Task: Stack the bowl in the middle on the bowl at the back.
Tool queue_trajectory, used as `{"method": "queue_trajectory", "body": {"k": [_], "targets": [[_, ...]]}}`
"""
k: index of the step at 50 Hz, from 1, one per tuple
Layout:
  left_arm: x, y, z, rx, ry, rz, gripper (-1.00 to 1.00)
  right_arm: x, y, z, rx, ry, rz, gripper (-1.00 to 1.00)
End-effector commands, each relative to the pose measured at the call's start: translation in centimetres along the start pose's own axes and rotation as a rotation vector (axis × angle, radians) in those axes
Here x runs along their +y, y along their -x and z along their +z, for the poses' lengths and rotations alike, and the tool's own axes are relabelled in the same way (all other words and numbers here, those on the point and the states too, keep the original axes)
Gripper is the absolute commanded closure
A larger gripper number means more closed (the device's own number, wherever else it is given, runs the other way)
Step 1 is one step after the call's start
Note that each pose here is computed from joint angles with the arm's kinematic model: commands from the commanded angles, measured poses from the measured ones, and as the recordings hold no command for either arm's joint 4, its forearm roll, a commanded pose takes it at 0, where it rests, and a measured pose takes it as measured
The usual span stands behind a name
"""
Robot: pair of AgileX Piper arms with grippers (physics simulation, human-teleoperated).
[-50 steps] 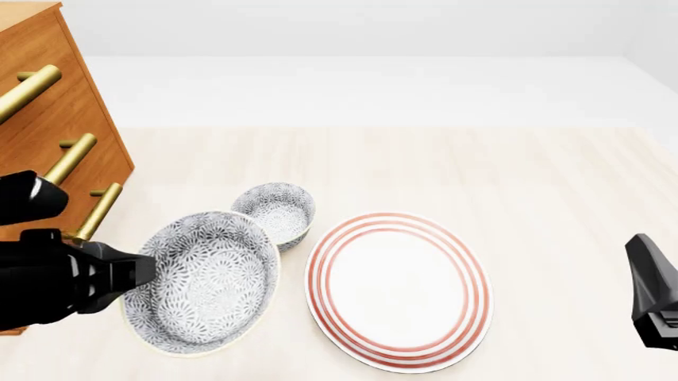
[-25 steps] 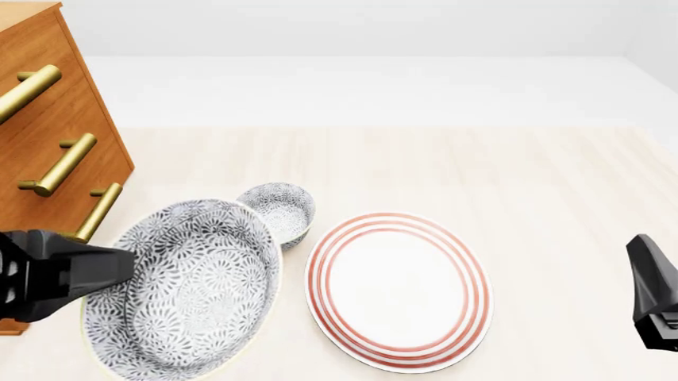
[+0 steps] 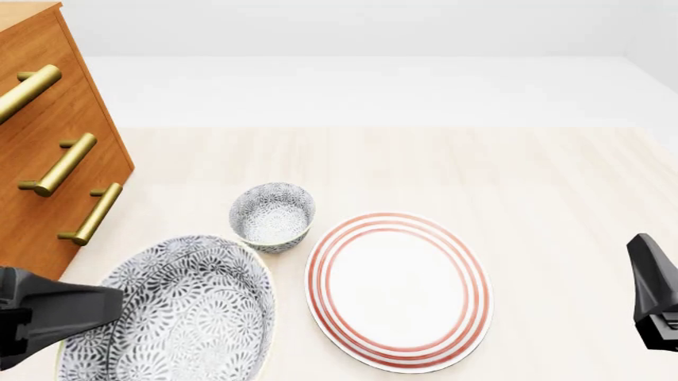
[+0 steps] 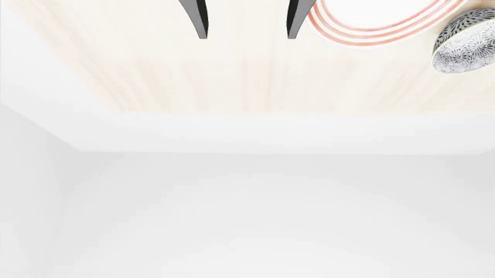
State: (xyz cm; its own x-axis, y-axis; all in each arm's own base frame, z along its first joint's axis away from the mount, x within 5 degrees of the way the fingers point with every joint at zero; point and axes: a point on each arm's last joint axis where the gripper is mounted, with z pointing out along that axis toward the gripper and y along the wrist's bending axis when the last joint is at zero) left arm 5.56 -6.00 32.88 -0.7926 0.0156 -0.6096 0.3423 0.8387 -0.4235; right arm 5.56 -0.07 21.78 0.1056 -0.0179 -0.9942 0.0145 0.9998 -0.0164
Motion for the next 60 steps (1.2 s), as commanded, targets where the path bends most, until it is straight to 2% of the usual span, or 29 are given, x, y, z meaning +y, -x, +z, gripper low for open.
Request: {"method": "queue_trajectory", "body": {"k": [1,5,6,17,31,42,55,56,60], "targets": [[0.5,-1.4,0.5,0.041,-0.024,-0.014,1.00,0.0,0.0,0.0,-0.002,0.001,-0.002,-1.00],[0.5,-1.4,0.5,0.041,-0.024,-0.014,1.00,0.0,0.0,0.0,-0.002,0.001,-0.002,-1.00],[0.8,-2.4,1.7,0.068,-0.030,-0.022,1.00,0.0,0.0,0.0,-0.002,0.002,-0.003,-1.00],[0.7,-2.9,3.4,0.091,-0.042,-0.017,1.00,0.0,0.0,0.0,-0.003,0.003,-0.004,-1.00],[2.2,-5.7,5.6,0.163,-0.019,-0.048,1.00,0.0,0.0,0.0,-0.002,0.002,-0.002,-1.00],[3.1,-6.6,6.2,0.174,0.006,-0.053,1.00,0.0,0.0,0.0,-0.001,0.002,0.000,-1.00],[3.1,-6.9,6.9,0.186,0.004,-0.058,1.00,0.0,0.0,0.0,-0.001,0.002,0.001,-1.00],[3.1,-6.9,6.9,0.187,0.005,-0.058,-1.00,0.0,0.0,0.0,-0.001,0.003,0.002,-1.00],[3.1,-7.0,6.9,0.188,0.005,-0.060,-1.00,0.0,0.0,0.0,-0.001,0.003,0.002,-1.00]]}}
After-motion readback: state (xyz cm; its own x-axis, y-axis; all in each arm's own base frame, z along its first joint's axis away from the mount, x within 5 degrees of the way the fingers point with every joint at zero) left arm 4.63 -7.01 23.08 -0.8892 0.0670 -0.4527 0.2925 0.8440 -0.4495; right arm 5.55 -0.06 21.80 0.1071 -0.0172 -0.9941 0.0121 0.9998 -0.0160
